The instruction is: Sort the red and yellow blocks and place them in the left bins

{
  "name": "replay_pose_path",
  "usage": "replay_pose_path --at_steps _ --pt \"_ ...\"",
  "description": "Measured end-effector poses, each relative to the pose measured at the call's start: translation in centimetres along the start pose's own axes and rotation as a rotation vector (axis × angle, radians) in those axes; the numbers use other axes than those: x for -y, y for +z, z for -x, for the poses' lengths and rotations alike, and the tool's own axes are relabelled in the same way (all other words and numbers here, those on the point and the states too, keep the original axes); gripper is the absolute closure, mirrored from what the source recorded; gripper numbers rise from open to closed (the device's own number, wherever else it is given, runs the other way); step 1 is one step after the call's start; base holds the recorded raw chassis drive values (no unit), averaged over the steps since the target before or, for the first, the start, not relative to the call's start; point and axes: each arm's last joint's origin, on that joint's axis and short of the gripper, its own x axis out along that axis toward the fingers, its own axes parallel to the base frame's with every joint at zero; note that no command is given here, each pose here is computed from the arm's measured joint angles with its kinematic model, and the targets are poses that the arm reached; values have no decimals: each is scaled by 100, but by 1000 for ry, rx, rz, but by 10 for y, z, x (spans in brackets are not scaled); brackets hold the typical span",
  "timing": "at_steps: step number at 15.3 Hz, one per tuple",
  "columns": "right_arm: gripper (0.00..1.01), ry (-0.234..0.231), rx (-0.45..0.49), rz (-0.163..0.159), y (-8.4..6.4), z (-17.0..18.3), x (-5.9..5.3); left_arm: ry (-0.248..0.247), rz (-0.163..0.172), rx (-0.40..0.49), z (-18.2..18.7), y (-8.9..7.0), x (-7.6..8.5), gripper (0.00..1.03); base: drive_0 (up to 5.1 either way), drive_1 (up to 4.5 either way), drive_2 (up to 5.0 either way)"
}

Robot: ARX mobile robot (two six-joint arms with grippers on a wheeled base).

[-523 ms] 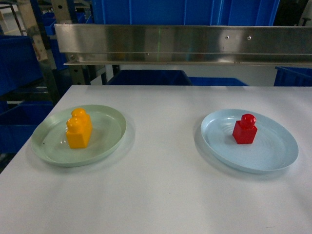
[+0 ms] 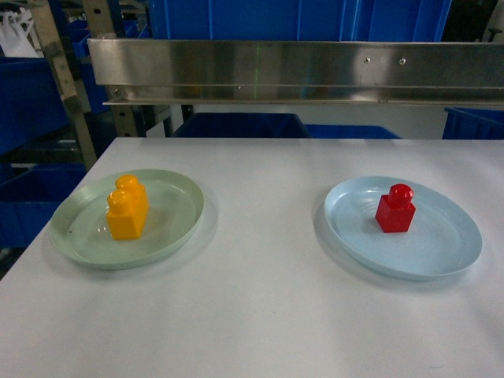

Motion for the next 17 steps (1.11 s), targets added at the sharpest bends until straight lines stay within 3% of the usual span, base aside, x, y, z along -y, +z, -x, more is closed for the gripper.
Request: replay_pose_path --at_steps 1,2,3,4,5,6,7,8,9,10,12,14,17 --pt "3 34 -12 2 4 -3 0 -10 1 -18 -2 3 3 5 0 0 0" --pt "3 56 -16 -9 22 -11 2 -34 15 -17 -8 21 5 5 0 0 0" --pt "3 62 47 -7 62 -29 4 -18 23 38 -22 58 3 5 0 0 0" --pt "3 110 93 -13 104 -63 1 -5 30 60 -51 94 0 5 0 0 0" --pt "3 156 20 -34 117 -105 -5 -35 40 -30 -88 106 2 5 0 0 0" --pt "3 191 -145 -67 104 -152 -12 -75 67 -208 -128 98 6 5 0 0 0" --pt "3 206 -301 -73 70 -198 -20 -82 97 -370 -172 76 11 5 0 0 0" --pt "3 186 -400 -57 35 -217 -22 -55 79 -374 -198 55 14 5 0 0 0" --pt "3 178 -445 -49 22 -220 -23 -2 56 -356 -207 44 11 5 0 0 0" --pt "3 177 -446 -45 21 -220 -23 48 55 -339 -207 38 4 5 0 0 0" --pt "3 175 -392 -38 34 -218 -22 84 56 -309 -205 43 -2 5 0 0 0" --pt "3 178 -390 -35 35 -218 -23 71 56 -304 -204 45 1 5 0 0 0" --pt "3 227 -435 -40 27 -219 -32 67 55 -307 -204 44 1 5 0 0 0"
